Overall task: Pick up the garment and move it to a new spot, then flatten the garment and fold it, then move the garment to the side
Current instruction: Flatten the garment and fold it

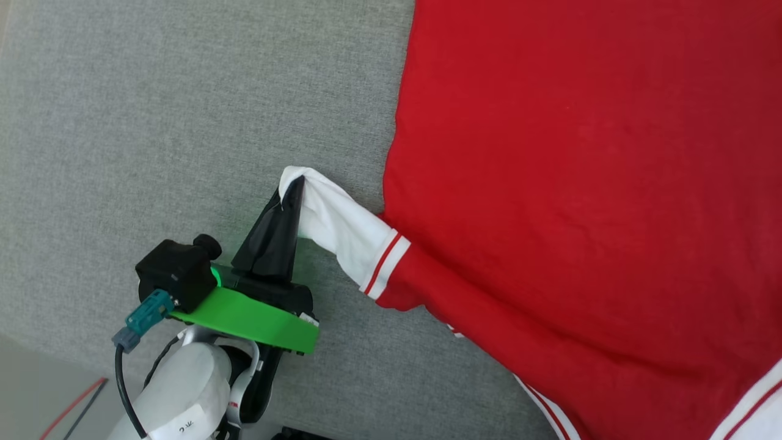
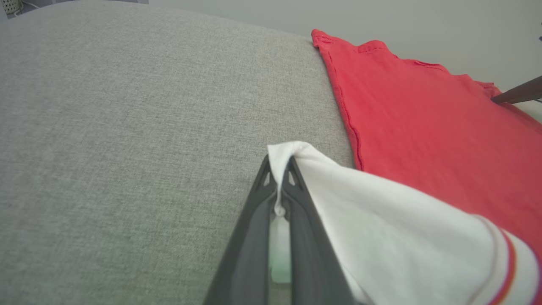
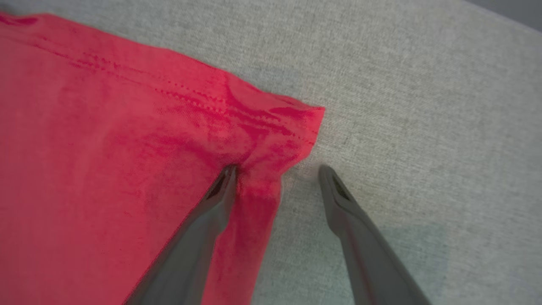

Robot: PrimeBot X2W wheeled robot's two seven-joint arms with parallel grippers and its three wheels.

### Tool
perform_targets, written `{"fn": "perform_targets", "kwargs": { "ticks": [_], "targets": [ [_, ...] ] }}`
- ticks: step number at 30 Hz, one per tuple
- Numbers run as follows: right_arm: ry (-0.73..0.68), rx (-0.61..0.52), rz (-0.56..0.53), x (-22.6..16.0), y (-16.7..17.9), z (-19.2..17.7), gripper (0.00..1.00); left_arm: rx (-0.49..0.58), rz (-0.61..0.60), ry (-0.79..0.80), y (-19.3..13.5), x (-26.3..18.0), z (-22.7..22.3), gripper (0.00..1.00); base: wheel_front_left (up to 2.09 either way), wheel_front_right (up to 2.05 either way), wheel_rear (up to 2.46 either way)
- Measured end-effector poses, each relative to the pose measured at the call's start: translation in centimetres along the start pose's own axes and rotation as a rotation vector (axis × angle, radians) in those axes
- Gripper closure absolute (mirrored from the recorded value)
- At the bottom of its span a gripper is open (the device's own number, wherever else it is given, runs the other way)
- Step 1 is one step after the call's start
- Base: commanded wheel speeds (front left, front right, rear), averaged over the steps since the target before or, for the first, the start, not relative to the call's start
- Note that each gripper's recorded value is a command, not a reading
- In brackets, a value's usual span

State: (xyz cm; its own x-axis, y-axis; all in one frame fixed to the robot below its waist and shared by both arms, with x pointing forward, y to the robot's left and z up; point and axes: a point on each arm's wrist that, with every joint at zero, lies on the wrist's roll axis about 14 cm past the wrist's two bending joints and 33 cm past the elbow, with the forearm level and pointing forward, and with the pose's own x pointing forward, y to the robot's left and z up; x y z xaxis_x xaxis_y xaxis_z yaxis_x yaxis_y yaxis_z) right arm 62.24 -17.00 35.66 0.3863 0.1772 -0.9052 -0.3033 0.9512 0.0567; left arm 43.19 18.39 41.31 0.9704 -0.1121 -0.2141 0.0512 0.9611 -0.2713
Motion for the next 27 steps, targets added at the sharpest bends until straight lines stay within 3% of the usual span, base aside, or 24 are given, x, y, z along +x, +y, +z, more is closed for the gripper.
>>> {"fn": "perform_targets", "kwargs": {
  "ticks": [3, 4, 5, 6, 17, 27],
  "targets": [
    [0.018, -0.003, 0.012, 1.0, 0.2, -0.6, 0.0, 0.007, 0.014, 0.009, 0.6, -0.1, -0.4, 1.0, 0.0, 0.0, 0.0],
    [0.017, -0.005, 0.013, 1.1, 0.2, -0.5, 0.51, 0.008, 0.018, 0.009, 0.7, -0.1, -0.4, 1.0, 0.0, 0.0, 0.0],
    [0.014, -0.006, 0.013, 1.1, 0.2, -0.5, 0.94, 0.008, 0.017, 0.009, 0.7, -0.1, -0.4, 1.0, 0.0, 0.0, 0.0],
    [0.008, -0.006, 0.011, 0.9, 0.1, -0.5, 1.0, 0.007, 0.016, 0.007, 0.7, -0.1, -0.3, 1.0, 0.0, 0.0, 0.0],
    [-0.178, -0.023, 0.05, -2.6, 1.7, 1.2, 1.0, 0.01, 0.022, -0.027, 0.7, -1.2, 0.9, 1.0, 0.0, 0.0, 0.0],
    [-0.283, -0.101, 0.03, -10.0, 0.5, -2.2, 1.0, 0.015, 0.049, -0.043, 0.7, -5.0, 1.8, 1.0, 0.0, 0.0, 0.0]
  ]
}}
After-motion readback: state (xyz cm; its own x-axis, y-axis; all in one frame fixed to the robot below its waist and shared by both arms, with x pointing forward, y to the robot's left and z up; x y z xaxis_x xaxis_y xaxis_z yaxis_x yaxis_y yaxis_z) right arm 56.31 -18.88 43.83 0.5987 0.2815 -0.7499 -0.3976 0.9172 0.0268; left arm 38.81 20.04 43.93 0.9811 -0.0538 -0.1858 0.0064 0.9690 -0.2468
